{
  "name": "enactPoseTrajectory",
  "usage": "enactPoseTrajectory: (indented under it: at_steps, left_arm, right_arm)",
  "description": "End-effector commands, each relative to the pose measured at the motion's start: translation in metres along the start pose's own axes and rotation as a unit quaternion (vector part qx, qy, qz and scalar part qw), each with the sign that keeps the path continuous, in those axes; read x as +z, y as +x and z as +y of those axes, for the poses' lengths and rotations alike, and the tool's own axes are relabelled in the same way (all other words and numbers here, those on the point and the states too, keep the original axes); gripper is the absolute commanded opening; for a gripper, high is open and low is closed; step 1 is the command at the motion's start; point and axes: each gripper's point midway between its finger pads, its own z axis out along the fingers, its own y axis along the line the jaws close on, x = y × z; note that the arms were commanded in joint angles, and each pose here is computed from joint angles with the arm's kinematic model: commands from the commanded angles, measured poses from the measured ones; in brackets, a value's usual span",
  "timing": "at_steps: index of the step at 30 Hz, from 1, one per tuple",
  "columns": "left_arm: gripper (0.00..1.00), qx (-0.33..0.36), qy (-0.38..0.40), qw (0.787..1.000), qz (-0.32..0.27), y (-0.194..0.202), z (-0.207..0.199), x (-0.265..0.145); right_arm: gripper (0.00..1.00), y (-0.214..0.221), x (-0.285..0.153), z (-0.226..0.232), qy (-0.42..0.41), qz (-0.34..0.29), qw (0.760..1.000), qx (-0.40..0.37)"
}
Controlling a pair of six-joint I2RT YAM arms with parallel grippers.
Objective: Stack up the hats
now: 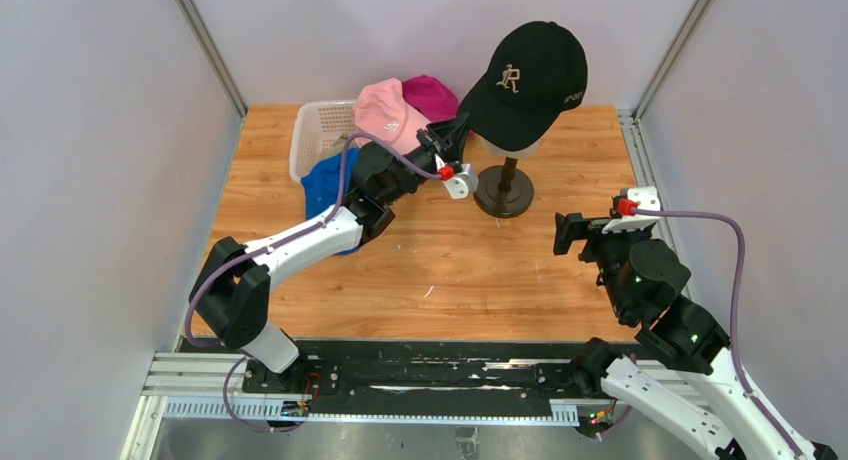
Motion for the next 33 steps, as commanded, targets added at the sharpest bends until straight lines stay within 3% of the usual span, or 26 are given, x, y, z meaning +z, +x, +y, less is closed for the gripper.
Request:
enactPoseTrajectory:
  at_steps: [1,2,4,10,22,27,33]
  left_arm:
    - [0.26,-0.008,-0.018,1.0,-0.008,-0.008,0.005,-0.005]
    - [0.29,-0.008,-0.02,1.0,-0.008,-0.008,0.006,-0.005]
    - [0.46,-0.01,-0.023,1.0,-0.006,-0.007,0.007,-0.006]
    - [0.71,-0.009,-0.036,0.999,-0.002,-0.007,0.01,-0.01]
    - [0.87,-0.027,-0.05,0.998,0.04,0.007,0.009,-0.025]
    - [0.96,-0.07,-0.091,0.99,0.078,0.014,0.01,-0.061]
    - [0.96,-0.138,-0.142,0.968,0.155,0.022,-0.004,-0.124]
  right_arm:
    - [1.0,0.002,0.0,0.0,0.001,0.001,1.0,0.008]
    - [1.0,0.002,0.0,0.0,0.0,0.0,1.0,0.008]
    - [1.0,0.002,0.0,0.0,0.0,0.0,1.0,0.009]
    - [1.0,0.002,-0.001,0.0,-0.002,0.0,1.0,0.01]
    - [1.0,0.002,-0.002,0.001,-0.007,-0.003,1.0,0.014]
    - [1.0,-0.002,-0.003,0.004,-0.016,-0.006,1.0,0.017]
    - [1.0,0.0,-0.003,0.01,-0.032,-0.003,0.999,0.023]
